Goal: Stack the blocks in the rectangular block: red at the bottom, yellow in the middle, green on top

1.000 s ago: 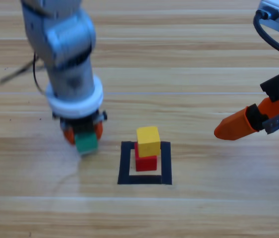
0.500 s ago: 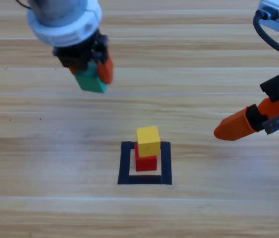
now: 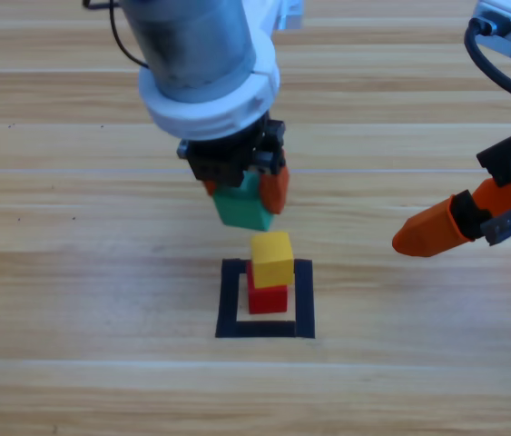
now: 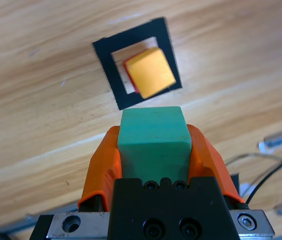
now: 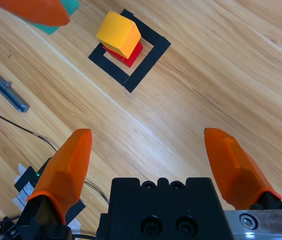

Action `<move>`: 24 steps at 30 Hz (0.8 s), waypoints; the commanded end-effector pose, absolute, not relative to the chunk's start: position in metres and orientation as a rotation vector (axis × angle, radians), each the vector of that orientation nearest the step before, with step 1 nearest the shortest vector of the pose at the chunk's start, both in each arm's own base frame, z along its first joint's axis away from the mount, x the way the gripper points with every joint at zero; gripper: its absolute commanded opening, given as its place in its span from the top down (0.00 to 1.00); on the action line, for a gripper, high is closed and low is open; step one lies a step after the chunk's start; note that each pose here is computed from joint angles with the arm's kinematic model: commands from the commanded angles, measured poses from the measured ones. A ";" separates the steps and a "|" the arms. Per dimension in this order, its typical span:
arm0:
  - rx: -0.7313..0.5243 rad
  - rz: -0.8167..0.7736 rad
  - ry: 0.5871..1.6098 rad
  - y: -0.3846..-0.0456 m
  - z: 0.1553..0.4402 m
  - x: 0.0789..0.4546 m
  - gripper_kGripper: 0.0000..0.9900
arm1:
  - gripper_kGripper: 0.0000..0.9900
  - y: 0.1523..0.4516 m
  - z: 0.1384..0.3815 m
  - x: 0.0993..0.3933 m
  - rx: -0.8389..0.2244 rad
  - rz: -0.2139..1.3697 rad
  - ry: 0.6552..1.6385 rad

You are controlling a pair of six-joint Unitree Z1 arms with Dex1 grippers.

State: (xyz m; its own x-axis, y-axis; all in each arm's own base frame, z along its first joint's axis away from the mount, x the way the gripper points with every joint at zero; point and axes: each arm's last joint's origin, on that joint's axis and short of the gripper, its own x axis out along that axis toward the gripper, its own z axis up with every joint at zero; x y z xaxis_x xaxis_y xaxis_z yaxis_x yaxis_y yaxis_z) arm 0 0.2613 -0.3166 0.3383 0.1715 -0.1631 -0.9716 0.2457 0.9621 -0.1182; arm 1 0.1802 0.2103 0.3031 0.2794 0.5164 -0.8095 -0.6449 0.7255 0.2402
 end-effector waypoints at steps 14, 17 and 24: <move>-0.114 0.103 1.438 -0.353 0.289 0.286 0.97 | 0.01 0.198 0.308 0.179 -0.127 0.779 0.997; -0.108 0.106 1.435 -0.355 0.286 0.288 0.97 | 0.01 0.198 0.307 0.179 -0.128 0.778 1.000; -0.091 0.109 1.436 -0.361 0.277 0.293 0.97 | 0.01 0.199 0.307 0.180 -0.130 0.779 1.001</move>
State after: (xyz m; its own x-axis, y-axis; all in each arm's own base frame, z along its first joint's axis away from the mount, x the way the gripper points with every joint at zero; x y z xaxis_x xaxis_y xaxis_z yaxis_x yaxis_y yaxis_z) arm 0 0.2896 -0.3462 0.2998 0.1463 -0.0208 -0.9890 -0.1398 0.9893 -0.0414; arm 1 0.1803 0.2103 0.3031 0.2795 0.5163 -0.8095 -0.6461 0.7248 0.2391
